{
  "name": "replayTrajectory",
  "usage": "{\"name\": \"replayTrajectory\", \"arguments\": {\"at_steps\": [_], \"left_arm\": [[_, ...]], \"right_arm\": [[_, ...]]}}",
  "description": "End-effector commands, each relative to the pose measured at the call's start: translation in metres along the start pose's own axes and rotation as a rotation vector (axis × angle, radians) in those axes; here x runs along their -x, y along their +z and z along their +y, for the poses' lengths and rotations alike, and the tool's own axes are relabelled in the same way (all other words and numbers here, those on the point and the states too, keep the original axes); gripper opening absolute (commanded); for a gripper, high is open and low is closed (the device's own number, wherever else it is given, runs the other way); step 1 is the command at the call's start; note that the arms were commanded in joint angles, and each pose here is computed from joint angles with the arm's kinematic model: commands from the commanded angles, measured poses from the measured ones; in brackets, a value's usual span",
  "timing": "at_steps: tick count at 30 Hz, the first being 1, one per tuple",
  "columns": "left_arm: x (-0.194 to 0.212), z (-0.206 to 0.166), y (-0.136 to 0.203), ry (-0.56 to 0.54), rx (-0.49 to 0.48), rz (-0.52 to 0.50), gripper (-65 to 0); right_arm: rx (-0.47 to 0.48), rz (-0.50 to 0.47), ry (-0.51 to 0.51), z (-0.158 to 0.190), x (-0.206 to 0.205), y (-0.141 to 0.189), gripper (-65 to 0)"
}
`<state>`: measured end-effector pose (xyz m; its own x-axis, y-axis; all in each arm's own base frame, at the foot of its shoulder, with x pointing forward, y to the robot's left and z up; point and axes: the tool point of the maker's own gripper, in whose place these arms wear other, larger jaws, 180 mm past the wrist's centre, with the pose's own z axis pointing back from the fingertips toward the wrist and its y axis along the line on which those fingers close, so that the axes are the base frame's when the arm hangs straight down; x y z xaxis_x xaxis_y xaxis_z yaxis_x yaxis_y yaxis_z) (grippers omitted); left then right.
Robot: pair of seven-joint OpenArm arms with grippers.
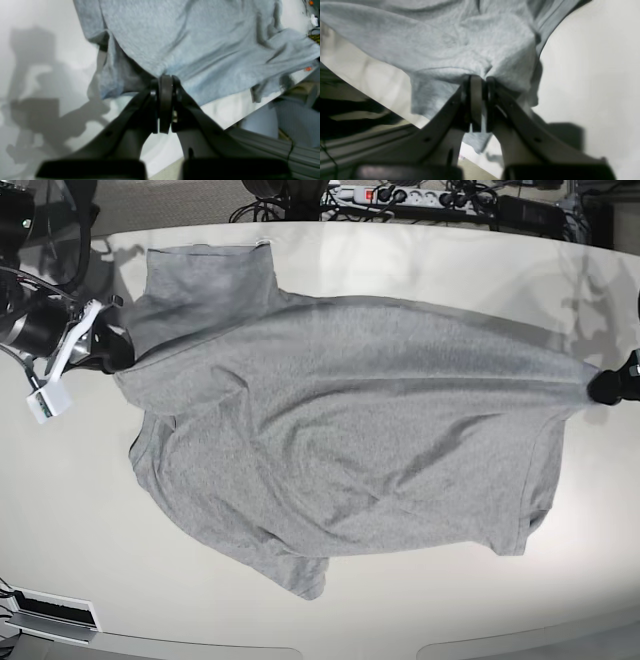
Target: Layout the t-shirt on the table in an organized manner, then fold the t-shirt properly
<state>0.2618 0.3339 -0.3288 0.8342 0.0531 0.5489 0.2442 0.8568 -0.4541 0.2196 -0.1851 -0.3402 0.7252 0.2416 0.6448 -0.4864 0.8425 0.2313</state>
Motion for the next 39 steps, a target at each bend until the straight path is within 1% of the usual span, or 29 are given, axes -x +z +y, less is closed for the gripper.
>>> {"name": "replayTrajectory", "arguments": {"at_steps": [1,4,9,11,15,17,20,24,27,30,32,35,37,39], "left_arm": [[-0.027,-0.005,0.016,-0.041,0.015,-0.076,-65.0],[-0.046,-0.016,0.027,-0.029,0.081,-0.151,-65.0],[-0.047,-0.014,0.031,-0.032,0.068,-0.145,-65.0],[-0.044,-0.012,0.032,-0.019,0.061,-0.134,-65.0],[-0.045,-0.008,0.04,-0.033,0.037,-0.119,-65.0],[-0.048,-0.006,0.044,-0.041,0.028,-0.117,-65.0],[-0.057,-0.007,0.048,-0.074,0.024,-0.134,-65.0],[-0.096,-0.017,0.055,-0.138,0.037,-0.229,-65.0],[-0.12,-0.017,0.061,-0.186,0.001,-0.256,-65.0],[-0.157,-0.024,0.066,-0.25,-0.026,-0.324,-65.0],[-0.186,-0.036,0.067,-0.319,-0.038,-0.341,-65.0],[-0.238,-0.066,0.075,-0.463,-0.06,-0.349,-65.0],[-0.272,-0.087,0.091,-0.566,-0.096,-0.358,-65.0],[-0.301,-0.109,0.112,-0.649,-0.125,-0.383,-65.0]], "right_arm": [[0.015,-0.036,0.054,-0.002,-0.015,0.008,-65.0],[0.031,-0.027,0.106,0.0,-0.021,0.016,-65.0],[0.05,-0.001,0.145,0.0,-0.023,0.022,-65.0],[0.068,0.002,0.158,-0.005,-0.025,0.027,-65.0],[0.126,0.006,0.18,-0.024,-0.03,0.042,-65.0],[0.153,-0.011,0.182,-0.031,-0.034,0.049,-65.0],[0.164,-0.076,0.187,-0.033,-0.048,0.052,-65.0],[0.164,-0.17,0.225,-0.032,-0.079,0.053,-65.0],[0.167,-0.221,0.266,-0.032,-0.104,0.053,-65.0],[0.19,-0.304,0.319,-0.033,-0.139,0.06,-65.0],[0.23,-0.361,0.371,-0.037,-0.166,0.07,-65.0],[0.324,-0.424,0.479,-0.048,-0.21,0.098,-65.0],[0.398,-0.45,0.536,-0.056,-0.234,0.123,-65.0],[0.465,-0.459,0.567,-0.064,-0.249,0.146,-65.0]]}}
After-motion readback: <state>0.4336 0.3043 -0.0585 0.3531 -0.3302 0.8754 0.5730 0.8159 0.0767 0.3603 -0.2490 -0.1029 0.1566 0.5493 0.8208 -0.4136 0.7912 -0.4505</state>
